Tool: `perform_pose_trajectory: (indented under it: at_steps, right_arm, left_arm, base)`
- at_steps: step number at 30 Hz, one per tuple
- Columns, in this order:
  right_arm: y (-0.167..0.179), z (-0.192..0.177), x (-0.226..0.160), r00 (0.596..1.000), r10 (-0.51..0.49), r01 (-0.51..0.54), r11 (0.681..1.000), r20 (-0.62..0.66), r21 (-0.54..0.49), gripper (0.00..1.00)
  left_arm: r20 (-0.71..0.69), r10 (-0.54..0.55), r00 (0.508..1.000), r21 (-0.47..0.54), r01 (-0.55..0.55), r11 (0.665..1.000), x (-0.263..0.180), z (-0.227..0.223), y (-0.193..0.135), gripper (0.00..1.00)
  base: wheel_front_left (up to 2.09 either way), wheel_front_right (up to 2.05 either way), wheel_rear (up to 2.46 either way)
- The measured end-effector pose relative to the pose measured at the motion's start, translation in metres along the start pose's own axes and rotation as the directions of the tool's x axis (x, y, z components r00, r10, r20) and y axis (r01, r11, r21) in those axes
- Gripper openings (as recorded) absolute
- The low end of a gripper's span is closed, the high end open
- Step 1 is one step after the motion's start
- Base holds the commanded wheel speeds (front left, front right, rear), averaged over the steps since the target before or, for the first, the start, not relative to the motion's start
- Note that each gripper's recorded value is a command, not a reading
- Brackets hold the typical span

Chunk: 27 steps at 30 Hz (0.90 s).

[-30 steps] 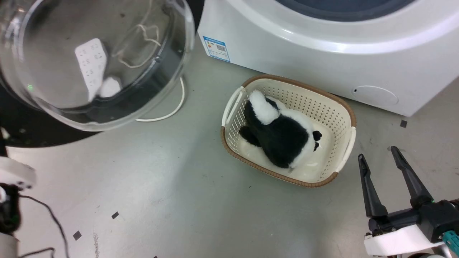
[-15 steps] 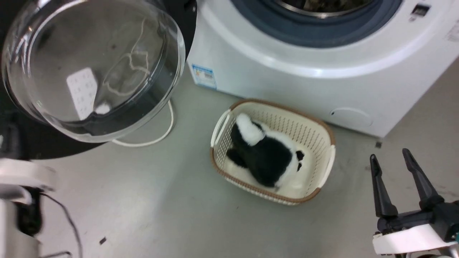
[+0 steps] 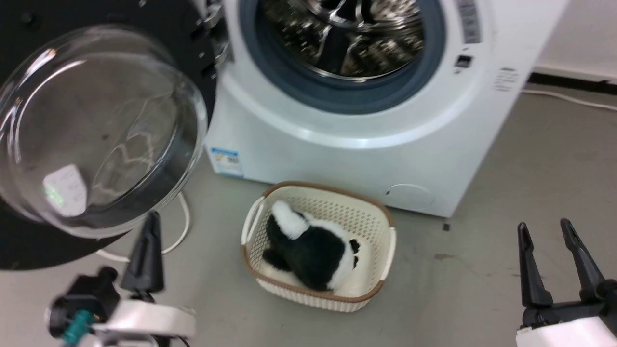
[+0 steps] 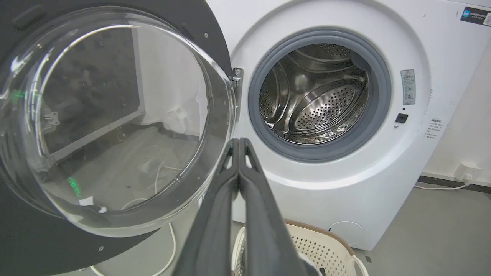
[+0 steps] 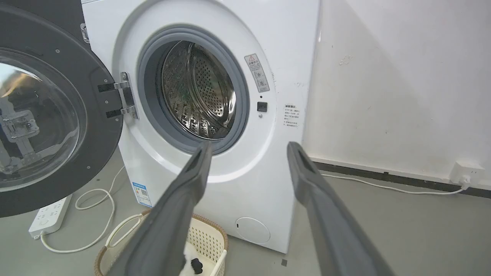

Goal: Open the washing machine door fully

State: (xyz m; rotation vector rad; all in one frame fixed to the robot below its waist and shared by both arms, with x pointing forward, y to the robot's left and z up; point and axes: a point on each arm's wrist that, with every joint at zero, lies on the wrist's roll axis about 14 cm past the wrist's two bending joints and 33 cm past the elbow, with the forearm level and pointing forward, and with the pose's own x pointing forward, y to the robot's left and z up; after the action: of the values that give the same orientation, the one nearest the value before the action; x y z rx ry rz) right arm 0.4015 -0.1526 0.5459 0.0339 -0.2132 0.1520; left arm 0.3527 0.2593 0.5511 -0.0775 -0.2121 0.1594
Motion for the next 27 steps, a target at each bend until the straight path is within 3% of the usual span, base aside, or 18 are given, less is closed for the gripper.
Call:
perform_pose_trajectory:
  at_steps: [5,6,7,15,26,27]
  right_arm:
    - [-0.017,0.008,-0.021,0.998,-0.056,0.056,0.998,0.006,-0.007,1.00]
    - [-0.020,0.009,-0.025,0.998,-0.065,0.065,0.998,0.004,-0.008,1.00]
    - [-0.022,0.009,-0.028,0.997,-0.072,0.072,0.997,0.003,-0.009,1.00]
    - [-0.028,0.008,-0.041,0.995,-0.096,0.096,0.995,-0.009,-0.006,1.00]
    - [-0.028,0.003,-0.041,0.995,-0.095,0.095,0.995,-0.024,-0.005,1.00]
    - [-0.027,0.003,-0.041,0.995,-0.094,0.094,0.996,-0.026,-0.004,0.00]
  left_arm:
    - [-0.009,-0.053,0.999,-0.038,0.052,0.998,-0.010,-0.005,-0.033,0.00]
    - [-0.015,-0.065,0.998,-0.036,0.065,0.997,-0.013,-0.007,-0.038,0.46]
    - [-0.025,-0.077,0.997,-0.035,0.076,0.996,-0.015,-0.010,-0.042,1.00]
    - [-0.114,-0.142,0.983,-0.046,0.137,0.989,-0.032,-0.038,-0.067,1.00]
    - [-0.114,-0.147,0.983,-0.014,0.146,0.989,-0.030,-0.038,-0.071,1.00]
    - [-0.108,-0.149,0.983,-0.013,0.148,0.989,-0.029,-0.037,-0.071,0.00]
  base:
    - [0.00,0.00,0.00]
    - [0.00,0.00,0.00]
    - [0.00,0.00,0.00]
    - [0.00,0.00,0.00]
    - [0.00,0.00,0.00]
    - [0.00,0.00,0.00]
